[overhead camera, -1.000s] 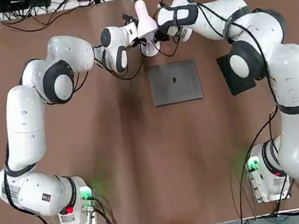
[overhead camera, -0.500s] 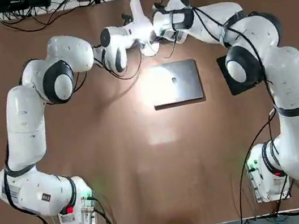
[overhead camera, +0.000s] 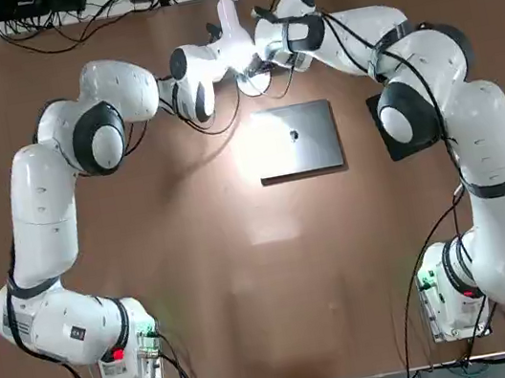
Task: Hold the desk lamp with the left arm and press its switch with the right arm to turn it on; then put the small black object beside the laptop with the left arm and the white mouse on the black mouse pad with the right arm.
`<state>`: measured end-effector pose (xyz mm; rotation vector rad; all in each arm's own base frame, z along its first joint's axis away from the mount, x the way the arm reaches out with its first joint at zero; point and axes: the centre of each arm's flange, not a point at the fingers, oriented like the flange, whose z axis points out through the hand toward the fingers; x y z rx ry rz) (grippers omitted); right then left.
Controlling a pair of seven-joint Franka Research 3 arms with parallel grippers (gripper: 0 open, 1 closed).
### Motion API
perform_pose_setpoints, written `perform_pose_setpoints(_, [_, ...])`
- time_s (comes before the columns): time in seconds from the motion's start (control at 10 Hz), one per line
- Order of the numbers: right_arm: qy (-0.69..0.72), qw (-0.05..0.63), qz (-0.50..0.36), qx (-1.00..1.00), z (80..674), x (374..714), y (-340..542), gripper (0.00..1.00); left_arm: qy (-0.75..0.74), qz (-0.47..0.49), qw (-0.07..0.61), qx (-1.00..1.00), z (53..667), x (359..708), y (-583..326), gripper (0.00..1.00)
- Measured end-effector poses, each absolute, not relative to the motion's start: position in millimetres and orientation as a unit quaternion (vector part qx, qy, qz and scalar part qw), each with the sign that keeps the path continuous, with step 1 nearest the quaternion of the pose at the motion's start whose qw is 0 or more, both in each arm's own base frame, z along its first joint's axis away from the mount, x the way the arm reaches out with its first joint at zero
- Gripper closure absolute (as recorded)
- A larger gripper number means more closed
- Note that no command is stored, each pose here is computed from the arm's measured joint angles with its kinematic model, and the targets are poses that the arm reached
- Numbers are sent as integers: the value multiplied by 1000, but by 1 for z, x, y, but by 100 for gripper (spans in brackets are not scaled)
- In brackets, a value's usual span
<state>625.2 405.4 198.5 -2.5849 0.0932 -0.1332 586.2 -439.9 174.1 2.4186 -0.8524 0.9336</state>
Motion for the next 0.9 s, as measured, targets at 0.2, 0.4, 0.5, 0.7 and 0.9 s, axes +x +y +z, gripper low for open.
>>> perform_pose_setpoints(0.2, [32, 266, -25, -963, 213, 644, 381, 89, -306, 334, 206, 867, 174, 585, -442, 85])
perform_pose_setpoints(0.4, [33, 252, -1, -967, 237, 673, 327, 60, -302, 333, 209, 868, 174, 583, -444, 71])
perform_pose_setpoints(0.5, [31, 235, 1, -972, 254, 690, 287, 44, -301, 332, 212, 869, 175, 582, -446, 57])
perform_pose_setpoints(0.7, [19, 188, -18, -982, 292, 718, 196, 13, -300, 328, 212, 870, 175, 582, -446, 27])
perform_pose_setpoints(0.9, [4, 153, -25, -988, 310, 731, 99, 0, -298, 291, 207, 885, 171, 586, -441, 0])
